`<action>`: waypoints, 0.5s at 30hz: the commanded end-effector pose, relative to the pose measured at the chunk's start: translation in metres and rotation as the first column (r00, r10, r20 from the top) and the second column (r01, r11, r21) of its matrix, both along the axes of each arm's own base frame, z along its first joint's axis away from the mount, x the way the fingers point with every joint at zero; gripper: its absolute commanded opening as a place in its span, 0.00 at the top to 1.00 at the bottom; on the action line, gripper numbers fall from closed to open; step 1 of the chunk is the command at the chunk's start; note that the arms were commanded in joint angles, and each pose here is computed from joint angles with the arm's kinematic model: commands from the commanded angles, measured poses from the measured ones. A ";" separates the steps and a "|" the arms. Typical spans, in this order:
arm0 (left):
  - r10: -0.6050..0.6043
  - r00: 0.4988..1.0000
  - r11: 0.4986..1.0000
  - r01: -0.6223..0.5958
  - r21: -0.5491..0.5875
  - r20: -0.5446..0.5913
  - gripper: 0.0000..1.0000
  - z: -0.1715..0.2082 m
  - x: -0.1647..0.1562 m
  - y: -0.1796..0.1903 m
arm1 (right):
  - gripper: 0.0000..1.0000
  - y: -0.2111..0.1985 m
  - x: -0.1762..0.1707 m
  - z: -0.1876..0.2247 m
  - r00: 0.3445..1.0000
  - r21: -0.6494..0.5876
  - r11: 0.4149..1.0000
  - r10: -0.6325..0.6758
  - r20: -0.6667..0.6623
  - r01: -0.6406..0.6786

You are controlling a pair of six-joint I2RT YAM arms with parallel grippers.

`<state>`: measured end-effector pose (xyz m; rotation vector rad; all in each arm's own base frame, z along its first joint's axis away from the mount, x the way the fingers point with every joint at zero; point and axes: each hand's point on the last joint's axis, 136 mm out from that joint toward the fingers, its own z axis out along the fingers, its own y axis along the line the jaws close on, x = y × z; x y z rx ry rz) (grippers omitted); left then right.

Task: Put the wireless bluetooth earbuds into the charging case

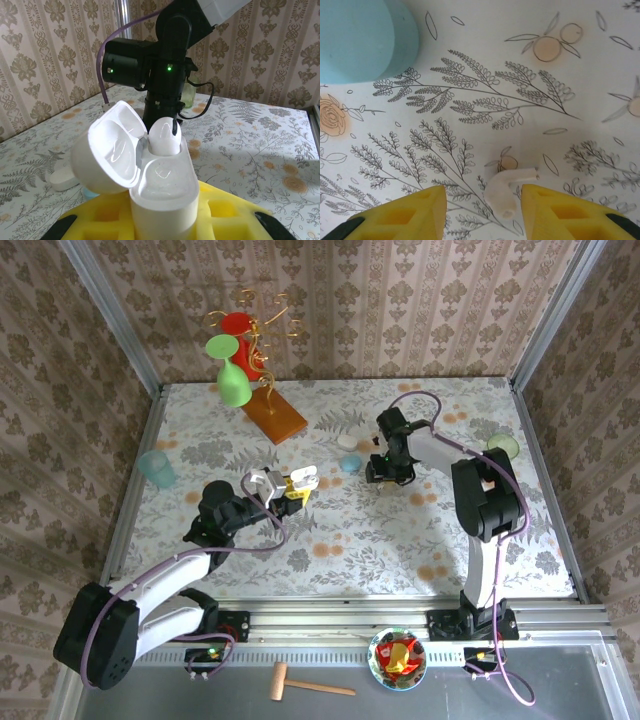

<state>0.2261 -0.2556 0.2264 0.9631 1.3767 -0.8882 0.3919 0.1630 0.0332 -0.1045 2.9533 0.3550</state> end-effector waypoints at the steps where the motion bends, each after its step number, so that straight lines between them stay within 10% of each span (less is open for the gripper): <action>1: -0.007 1.000 1.000 0.008 -0.020 0.030 0.93 0.007 0.000 0.000 | 0.56 0.006 0.006 -0.005 0.997 0.007 0.997 0.072 0.006 -0.072; 15: -0.012 1.000 1.000 0.012 -0.019 0.022 0.93 0.006 0.002 -0.002 | 0.59 -0.001 -0.016 -0.014 0.996 -0.022 0.997 0.069 -0.053 -0.070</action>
